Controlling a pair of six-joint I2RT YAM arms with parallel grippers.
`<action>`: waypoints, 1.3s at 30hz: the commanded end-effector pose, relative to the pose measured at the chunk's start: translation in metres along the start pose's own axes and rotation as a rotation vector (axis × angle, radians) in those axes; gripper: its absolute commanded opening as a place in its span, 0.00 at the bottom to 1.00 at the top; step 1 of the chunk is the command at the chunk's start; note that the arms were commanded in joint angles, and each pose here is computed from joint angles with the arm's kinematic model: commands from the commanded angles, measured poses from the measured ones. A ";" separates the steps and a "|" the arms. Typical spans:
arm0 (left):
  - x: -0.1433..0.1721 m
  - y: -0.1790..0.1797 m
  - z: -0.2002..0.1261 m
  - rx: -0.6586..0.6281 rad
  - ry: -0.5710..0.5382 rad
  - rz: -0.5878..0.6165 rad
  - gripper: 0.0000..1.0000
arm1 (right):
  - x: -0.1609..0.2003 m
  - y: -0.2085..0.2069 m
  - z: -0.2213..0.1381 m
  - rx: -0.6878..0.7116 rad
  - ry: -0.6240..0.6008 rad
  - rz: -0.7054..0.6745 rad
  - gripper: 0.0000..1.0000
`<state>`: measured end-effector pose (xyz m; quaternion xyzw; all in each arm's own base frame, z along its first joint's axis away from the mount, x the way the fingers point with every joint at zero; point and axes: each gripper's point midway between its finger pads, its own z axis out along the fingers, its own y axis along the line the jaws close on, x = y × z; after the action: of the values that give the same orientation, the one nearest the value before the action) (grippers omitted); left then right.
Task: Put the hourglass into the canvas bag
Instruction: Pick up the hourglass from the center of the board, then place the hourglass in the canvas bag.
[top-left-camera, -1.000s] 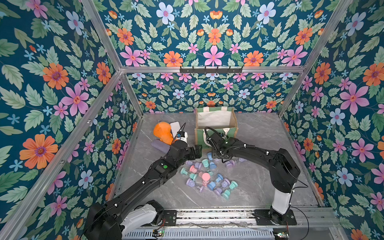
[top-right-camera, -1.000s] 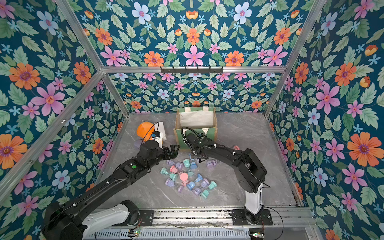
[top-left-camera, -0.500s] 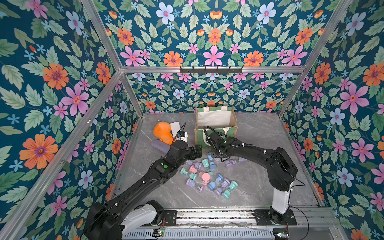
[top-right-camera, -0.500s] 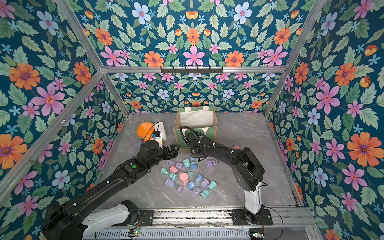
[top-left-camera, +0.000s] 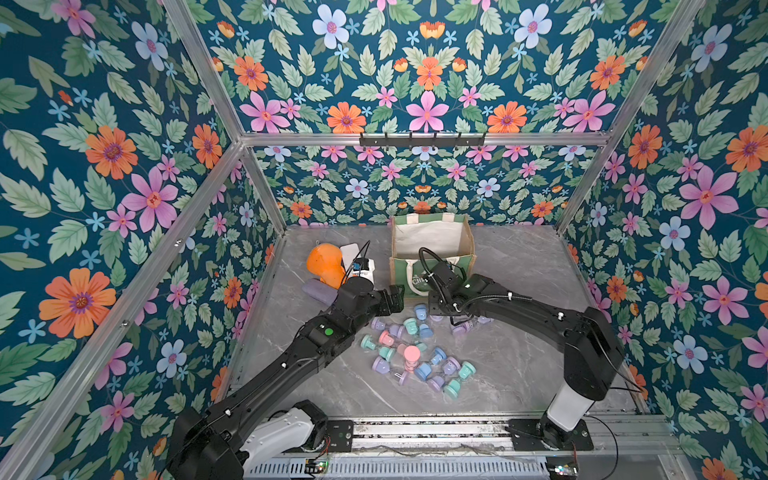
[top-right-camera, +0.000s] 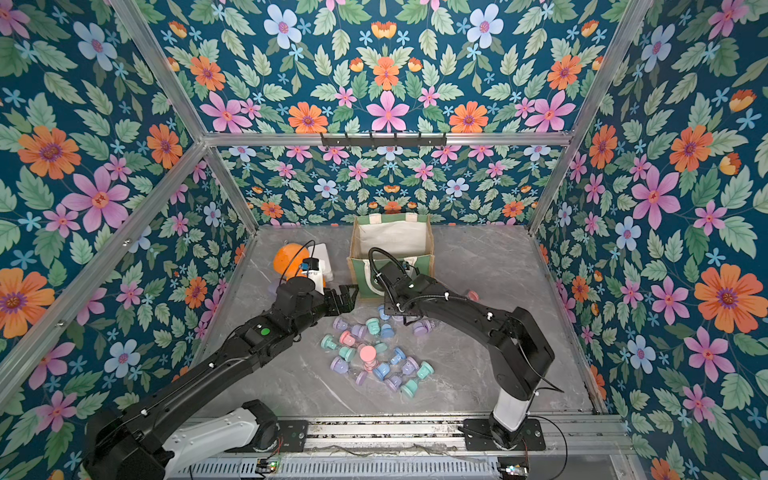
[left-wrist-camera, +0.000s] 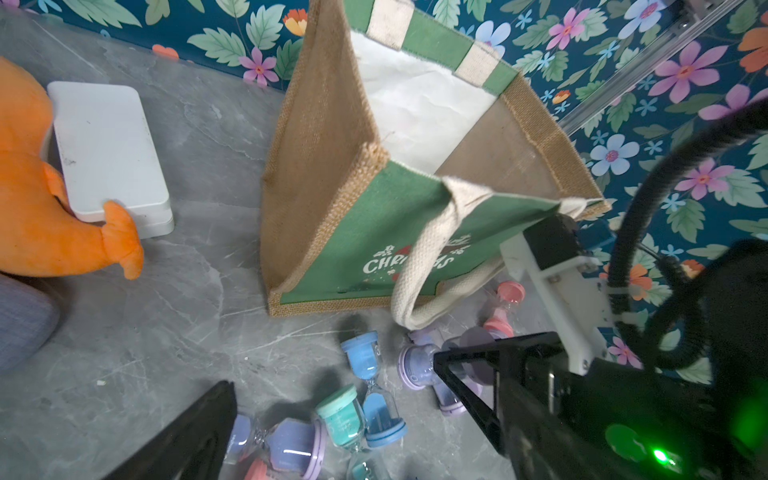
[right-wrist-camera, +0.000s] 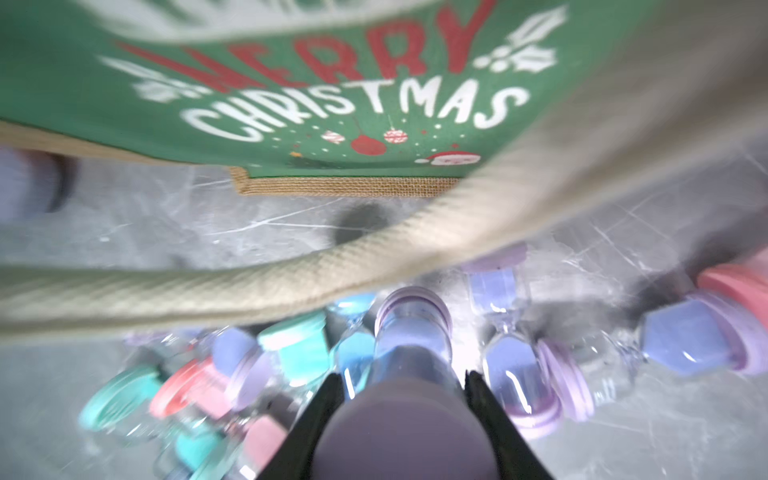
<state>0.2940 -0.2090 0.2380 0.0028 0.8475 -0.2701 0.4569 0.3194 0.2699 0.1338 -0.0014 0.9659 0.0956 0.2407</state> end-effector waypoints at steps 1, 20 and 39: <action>-0.008 -0.001 -0.006 -0.010 -0.013 0.029 1.00 | -0.007 0.004 -0.033 -0.071 -0.037 0.020 0.31; -0.087 -0.032 -0.012 0.011 -0.123 0.094 1.00 | -0.119 0.036 -0.207 -0.527 -0.347 0.103 0.28; -0.096 0.008 0.040 -0.016 -0.114 0.004 1.00 | -0.223 0.076 -0.042 -0.537 -0.239 0.155 0.27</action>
<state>0.3767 -0.1951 0.2863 -0.0134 0.8332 -0.2445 0.4958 0.4835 0.3123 0.2830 0.0396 0.8789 0.3403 0.3318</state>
